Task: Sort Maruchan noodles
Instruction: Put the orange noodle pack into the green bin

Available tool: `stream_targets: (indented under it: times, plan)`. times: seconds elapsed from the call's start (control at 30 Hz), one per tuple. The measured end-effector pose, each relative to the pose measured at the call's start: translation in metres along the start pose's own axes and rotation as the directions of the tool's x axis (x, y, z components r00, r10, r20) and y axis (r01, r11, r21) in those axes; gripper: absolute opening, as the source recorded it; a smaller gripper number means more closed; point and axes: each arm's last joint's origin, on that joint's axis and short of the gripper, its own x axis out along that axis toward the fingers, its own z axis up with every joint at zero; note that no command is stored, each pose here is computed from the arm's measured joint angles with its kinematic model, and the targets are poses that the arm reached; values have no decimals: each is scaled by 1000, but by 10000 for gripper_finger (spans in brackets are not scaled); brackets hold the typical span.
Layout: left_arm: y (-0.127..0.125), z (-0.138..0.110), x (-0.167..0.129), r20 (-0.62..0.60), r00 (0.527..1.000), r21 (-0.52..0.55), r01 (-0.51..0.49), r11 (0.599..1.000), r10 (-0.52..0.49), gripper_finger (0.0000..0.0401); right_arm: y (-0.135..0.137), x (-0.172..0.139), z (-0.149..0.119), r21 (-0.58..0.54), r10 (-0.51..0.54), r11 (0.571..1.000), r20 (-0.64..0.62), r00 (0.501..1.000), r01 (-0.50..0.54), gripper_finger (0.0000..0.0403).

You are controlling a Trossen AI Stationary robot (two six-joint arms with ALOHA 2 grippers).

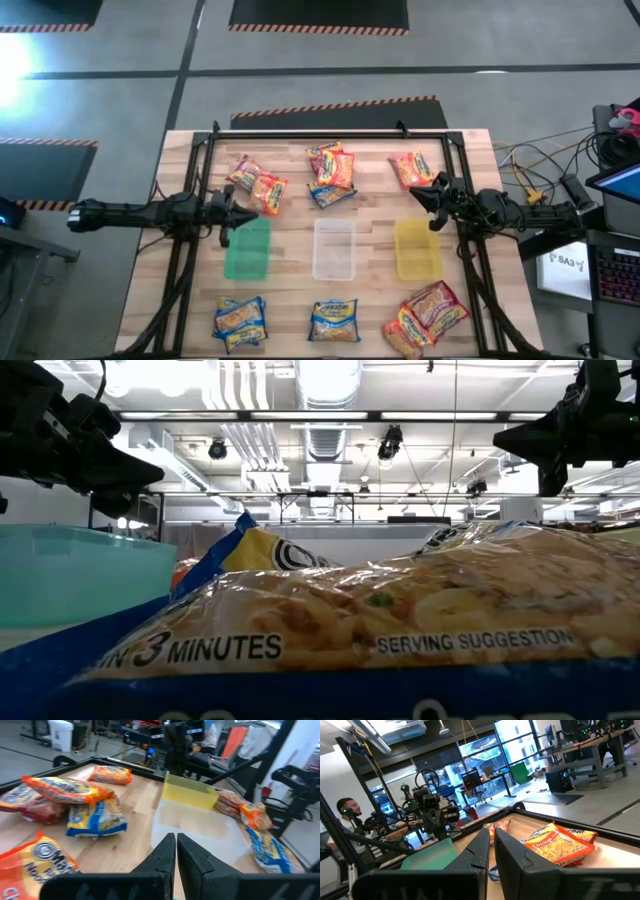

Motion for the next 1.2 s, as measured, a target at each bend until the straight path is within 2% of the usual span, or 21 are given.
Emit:
stream_targets:
  times: [0.3,0.57,0.8,1.2]
  plan:
    - [5,4,-1,79,978,-14,-193,981,194,0,0,0,0,0,0,1000,0,1000,0,18]
    - [5,5,-1,86,976,-25,-197,980,199,0,0,0,0,0,0,1000,0,1000,0,18]
    - [6,9,-1,138,962,12,-238,971,234,0,0,0,0,0,0,1000,0,1000,0,18]
    - [5,9,-1,137,964,-75,-221,972,229,0,0,0,0,0,0,1000,0,1000,0,18]
